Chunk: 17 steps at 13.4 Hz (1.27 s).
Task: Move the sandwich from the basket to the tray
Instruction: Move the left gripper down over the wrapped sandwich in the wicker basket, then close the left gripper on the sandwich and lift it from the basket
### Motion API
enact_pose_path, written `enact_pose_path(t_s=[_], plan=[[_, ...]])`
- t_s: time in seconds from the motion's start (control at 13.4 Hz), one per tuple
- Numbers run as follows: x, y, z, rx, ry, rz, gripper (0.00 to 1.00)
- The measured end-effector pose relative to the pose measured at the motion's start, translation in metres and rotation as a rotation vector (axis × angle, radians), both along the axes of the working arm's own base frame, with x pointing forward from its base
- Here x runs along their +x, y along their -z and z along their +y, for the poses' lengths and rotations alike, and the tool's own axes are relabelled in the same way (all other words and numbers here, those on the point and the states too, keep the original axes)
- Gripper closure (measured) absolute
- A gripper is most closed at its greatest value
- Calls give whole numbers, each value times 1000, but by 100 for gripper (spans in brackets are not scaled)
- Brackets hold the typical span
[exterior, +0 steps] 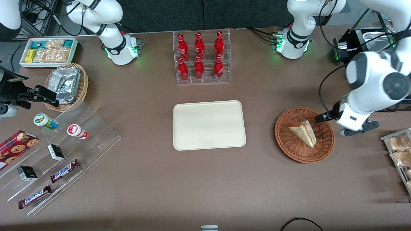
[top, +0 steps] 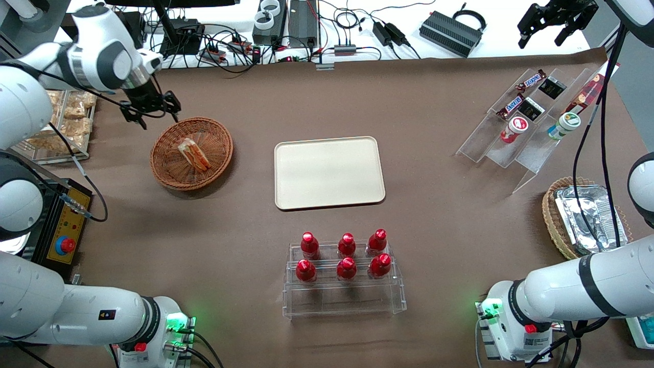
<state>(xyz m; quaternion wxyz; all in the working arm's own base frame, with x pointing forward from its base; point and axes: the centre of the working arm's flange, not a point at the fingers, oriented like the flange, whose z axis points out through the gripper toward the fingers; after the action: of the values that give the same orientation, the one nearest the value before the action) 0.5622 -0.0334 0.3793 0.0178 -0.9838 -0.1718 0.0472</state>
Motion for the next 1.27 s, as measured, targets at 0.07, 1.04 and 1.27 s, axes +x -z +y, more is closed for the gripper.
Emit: enact_pose_path(t_s=[0.07, 1.04, 1.27], plan=[[-1, 14, -6, 4, -57, -25, 0], [-15, 120, -28, 12, -225, -75, 0], [-17, 129, -28, 16, -228, -60, 16]])
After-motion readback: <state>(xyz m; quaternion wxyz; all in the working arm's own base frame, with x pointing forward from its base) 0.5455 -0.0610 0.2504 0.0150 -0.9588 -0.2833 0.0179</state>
